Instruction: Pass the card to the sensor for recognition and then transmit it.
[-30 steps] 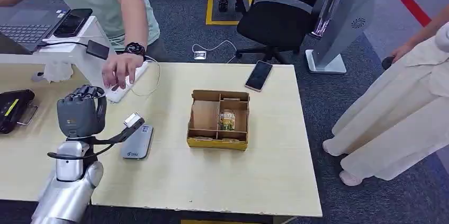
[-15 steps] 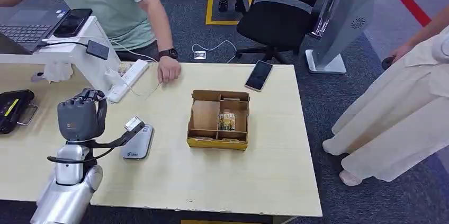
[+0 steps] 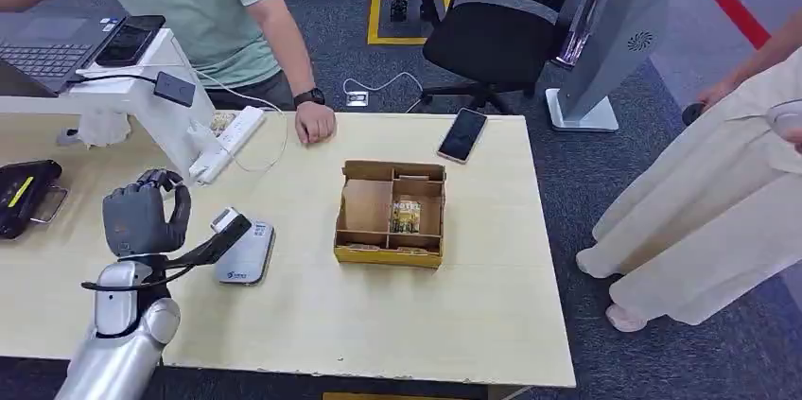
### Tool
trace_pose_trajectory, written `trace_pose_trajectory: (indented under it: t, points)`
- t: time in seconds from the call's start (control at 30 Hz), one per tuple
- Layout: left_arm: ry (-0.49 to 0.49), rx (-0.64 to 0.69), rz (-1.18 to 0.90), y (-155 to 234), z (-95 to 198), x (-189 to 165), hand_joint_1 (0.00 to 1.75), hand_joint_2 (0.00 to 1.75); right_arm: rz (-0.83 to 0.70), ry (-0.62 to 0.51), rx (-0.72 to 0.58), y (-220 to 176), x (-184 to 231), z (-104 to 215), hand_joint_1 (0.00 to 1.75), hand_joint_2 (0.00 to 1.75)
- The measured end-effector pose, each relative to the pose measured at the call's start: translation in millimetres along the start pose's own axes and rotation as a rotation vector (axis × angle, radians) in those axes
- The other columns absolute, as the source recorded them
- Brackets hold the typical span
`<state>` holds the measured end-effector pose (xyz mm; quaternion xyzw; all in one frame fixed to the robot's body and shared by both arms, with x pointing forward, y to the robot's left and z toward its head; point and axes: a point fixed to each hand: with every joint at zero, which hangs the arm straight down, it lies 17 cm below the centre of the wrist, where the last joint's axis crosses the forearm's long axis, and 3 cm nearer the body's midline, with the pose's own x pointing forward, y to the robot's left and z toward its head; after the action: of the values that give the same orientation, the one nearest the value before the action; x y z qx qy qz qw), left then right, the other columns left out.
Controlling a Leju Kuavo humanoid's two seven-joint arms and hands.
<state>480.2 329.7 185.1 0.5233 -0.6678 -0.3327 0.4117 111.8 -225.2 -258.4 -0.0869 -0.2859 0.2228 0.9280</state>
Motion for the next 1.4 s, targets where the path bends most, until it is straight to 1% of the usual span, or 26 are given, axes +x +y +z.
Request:
trace_pose_trajectory:
  t: [0.13,0.4,0.63,0.9,1.07,1.27,1.4]
  points:
    - [0.058,-0.114,0.152,-23,9,-6,1.75,1.75,-0.001,0.001,0.001,0,0,0,0.0,1.75]
    - [0.18,-0.273,0.296,-55,23,-23,1.75,1.75,0.0,0.012,-0.002,-2,-2,-1,0.0,1.75]
    - [0.251,-0.331,0.349,-68,30,-32,1.75,1.75,-0.001,0.019,-0.005,-3,-3,-1,0.0,1.75]
    - [0.284,-0.402,0.388,-82,39,-34,1.75,1.75,0.0,0.022,-0.008,-4,-3,-1,0.0,1.75]
    - [0.289,-0.461,0.477,-90,46,-31,1.75,1.75,0.005,0.02,-0.007,-4,-4,-1,0.0,1.75]
    - [0.282,-0.504,0.564,-89,53,-30,1.75,1.75,0.0,0.019,-0.01,-5,-4,-1,0.0,1.75]
    - [0.28,-0.51,0.574,-86,55,-32,1.75,1.75,-0.002,0.02,-0.011,-5,-4,-1,0.0,1.75]
